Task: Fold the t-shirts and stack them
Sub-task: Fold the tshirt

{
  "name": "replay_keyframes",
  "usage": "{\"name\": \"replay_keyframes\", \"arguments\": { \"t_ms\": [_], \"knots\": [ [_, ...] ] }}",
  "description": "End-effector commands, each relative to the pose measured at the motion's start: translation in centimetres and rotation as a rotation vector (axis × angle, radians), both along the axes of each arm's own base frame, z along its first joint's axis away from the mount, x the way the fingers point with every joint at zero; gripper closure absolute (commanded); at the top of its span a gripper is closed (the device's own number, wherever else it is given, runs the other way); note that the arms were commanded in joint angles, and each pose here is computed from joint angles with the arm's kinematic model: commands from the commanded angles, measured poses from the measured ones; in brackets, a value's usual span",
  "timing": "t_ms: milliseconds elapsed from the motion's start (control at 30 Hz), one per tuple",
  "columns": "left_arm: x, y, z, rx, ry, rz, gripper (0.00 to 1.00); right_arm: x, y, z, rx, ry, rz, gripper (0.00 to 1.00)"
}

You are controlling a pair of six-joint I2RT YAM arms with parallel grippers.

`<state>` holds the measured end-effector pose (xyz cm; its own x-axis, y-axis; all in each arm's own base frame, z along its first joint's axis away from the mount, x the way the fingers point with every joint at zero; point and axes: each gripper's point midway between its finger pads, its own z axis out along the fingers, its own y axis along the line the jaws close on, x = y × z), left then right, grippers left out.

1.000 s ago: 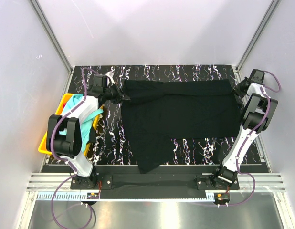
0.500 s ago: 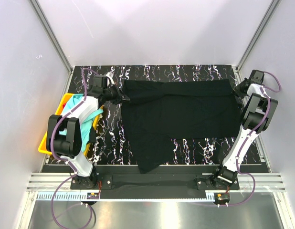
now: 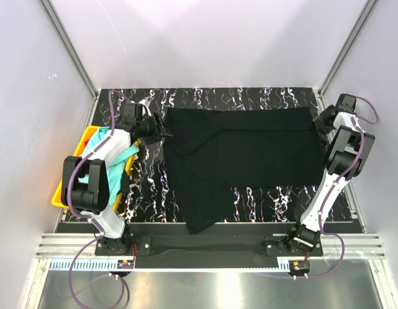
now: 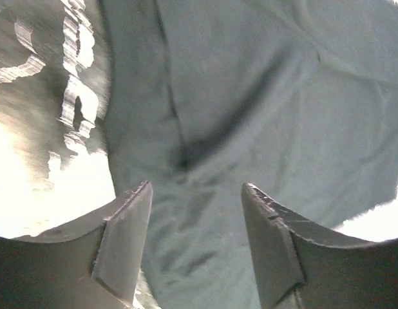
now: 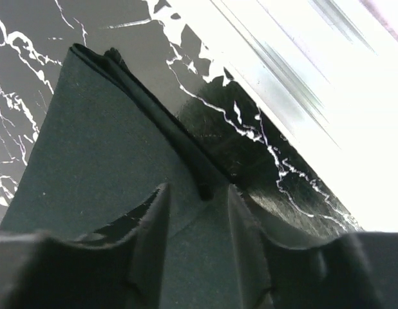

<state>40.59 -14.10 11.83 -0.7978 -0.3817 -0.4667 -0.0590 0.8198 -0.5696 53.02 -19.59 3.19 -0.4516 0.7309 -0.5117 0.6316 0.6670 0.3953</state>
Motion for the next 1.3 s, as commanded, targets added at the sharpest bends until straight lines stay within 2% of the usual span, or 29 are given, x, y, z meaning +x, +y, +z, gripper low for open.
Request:
{"name": "replay_keyframes", "arguments": {
  "t_ms": [0,33,100,133,200,300,433,633,767,1033,1167,1267],
  "knots": [
    [4.4,2.6,4.4,0.090,-0.178,0.045,0.36,2.0,-0.6,5.9,-0.109,-0.098,0.023,0.48],
    [6.2,2.4,5.8,0.088,-0.217,0.039,0.35,2.9,-0.2,6.6,-0.124,-0.115,0.043,0.45],
    [8.5,2.2,3.7,0.099,-0.183,0.038,0.35,3.9,-0.2,6.5,-0.148,-0.117,0.073,0.38],
    [10.4,2.2,5.1,0.100,-0.223,0.049,0.35,4.3,0.0,6.4,-0.151,-0.119,0.084,0.37],
    [12.9,2.5,3.1,0.134,-0.231,0.064,0.34,5.0,0.1,5.4,-0.144,-0.111,0.105,0.35],
    [16.8,2.8,3.0,0.155,-0.342,0.090,0.34,6.6,0.0,6.1,-0.174,-0.134,0.138,0.31],
    [19.7,2.6,1.4,0.152,-0.384,0.100,0.34,7.7,0.0,5.6,-0.188,-0.142,0.192,0.27],
    [21.7,2.0,-0.5,0.105,-0.365,0.133,0.35,8.8,-0.1,4.4,-0.199,-0.126,0.232,0.28],
    [21.9,1.9,-2.0,0.086,-0.335,0.143,0.36,10.0,0.4,4.0,-0.183,-0.160,0.279,0.32],
    [21.7,1.6,-4.2,0.030,-0.269,0.166,0.37,11.2,1.1,2.8,-0.129,-0.176,0.286,0.33],
    [21.7,0.9,-5.0,-0.056,-0.230,0.171,0.42,11.3,1.4,2.5,-0.113,-0.174,0.275,0.36],
    [21.8,0.7,-5.3,-0.078,-0.215,0.176,0.47,11.3,1.8,1.7,-0.077,-0.169,0.272,0.43]
  ]
}}
